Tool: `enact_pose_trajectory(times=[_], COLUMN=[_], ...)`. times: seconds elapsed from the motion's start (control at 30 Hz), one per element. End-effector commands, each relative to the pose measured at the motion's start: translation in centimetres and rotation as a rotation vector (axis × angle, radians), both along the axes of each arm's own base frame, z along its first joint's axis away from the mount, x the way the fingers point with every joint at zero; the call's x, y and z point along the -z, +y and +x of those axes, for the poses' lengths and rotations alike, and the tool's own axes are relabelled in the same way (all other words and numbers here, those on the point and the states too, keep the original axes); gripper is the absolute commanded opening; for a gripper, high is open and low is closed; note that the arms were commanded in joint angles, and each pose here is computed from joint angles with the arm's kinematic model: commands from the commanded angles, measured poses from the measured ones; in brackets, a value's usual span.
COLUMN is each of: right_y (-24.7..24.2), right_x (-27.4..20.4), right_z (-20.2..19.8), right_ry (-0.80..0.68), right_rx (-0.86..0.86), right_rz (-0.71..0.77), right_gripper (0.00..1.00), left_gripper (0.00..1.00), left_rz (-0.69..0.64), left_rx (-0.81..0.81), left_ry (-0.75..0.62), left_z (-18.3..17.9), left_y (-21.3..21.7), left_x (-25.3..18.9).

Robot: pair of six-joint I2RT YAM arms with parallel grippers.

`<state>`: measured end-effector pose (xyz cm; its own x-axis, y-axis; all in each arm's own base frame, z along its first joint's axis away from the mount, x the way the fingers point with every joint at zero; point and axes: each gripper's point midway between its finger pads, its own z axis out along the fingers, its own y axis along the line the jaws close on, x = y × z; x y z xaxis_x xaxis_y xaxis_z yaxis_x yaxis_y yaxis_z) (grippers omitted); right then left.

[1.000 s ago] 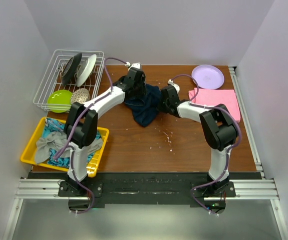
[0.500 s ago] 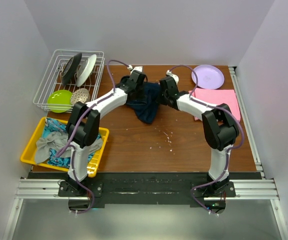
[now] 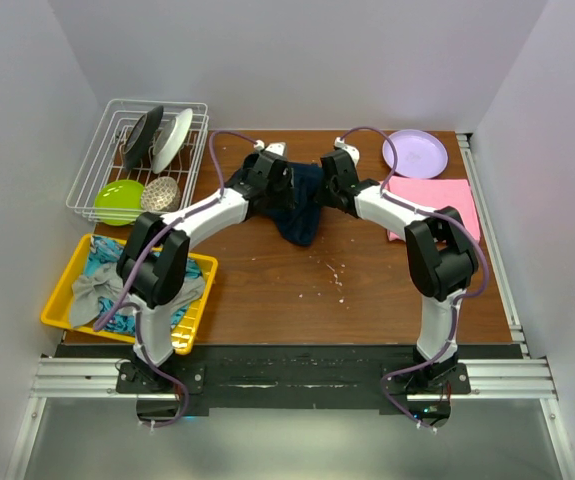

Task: Fold and stack the mixed laundry pile
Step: Flatten out the skirt at the center of the board.

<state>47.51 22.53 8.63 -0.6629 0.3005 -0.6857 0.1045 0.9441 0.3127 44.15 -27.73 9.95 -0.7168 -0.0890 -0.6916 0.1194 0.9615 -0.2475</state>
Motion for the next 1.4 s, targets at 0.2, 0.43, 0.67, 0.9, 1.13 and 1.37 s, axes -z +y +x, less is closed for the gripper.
enact_pose_trajectory(times=[0.2,0.43,0.67,0.9,1.13,1.37], right_y=[-0.4,-0.4,-0.7,-2.1,-7.5,-7.7], right_x=[-2.8,-2.7,-3.1,-4.1,-6.0,-7.6], right_z=[1.2,1.4,1.8,3.5,10.0,14.0], right_ry=[-0.073,-0.068,-0.075,-0.092,-0.106,-0.164], right_rx=[0.019,0.021,0.029,0.029,0.078,0.056], right_rz=[0.005,0.002,0.004,-0.059,-0.255,-0.329], right_gripper=[0.0,0.0,0.0,0.0,0.0,0.25], left_gripper=[0.49,0.57,0.47,0.0,0.0,0.1], left_rz=[-0.1,-0.013,0.032,0.084,0.02,0.005], left_rx=[0.026,0.034,0.023,0.012,0.357,0.648], left_ry=[-0.133,-0.091,-0.079,-0.121,-0.121,0.057], left_z=[0.6,2.0,2.6,1.7,-6.8,-15.2], left_y=[-2.6,-3.0,-2.9,-0.9,-1.4,-1.9], left_x=[-6.4,-3.1,-1.3,-4.5,-11.8,-7.1])
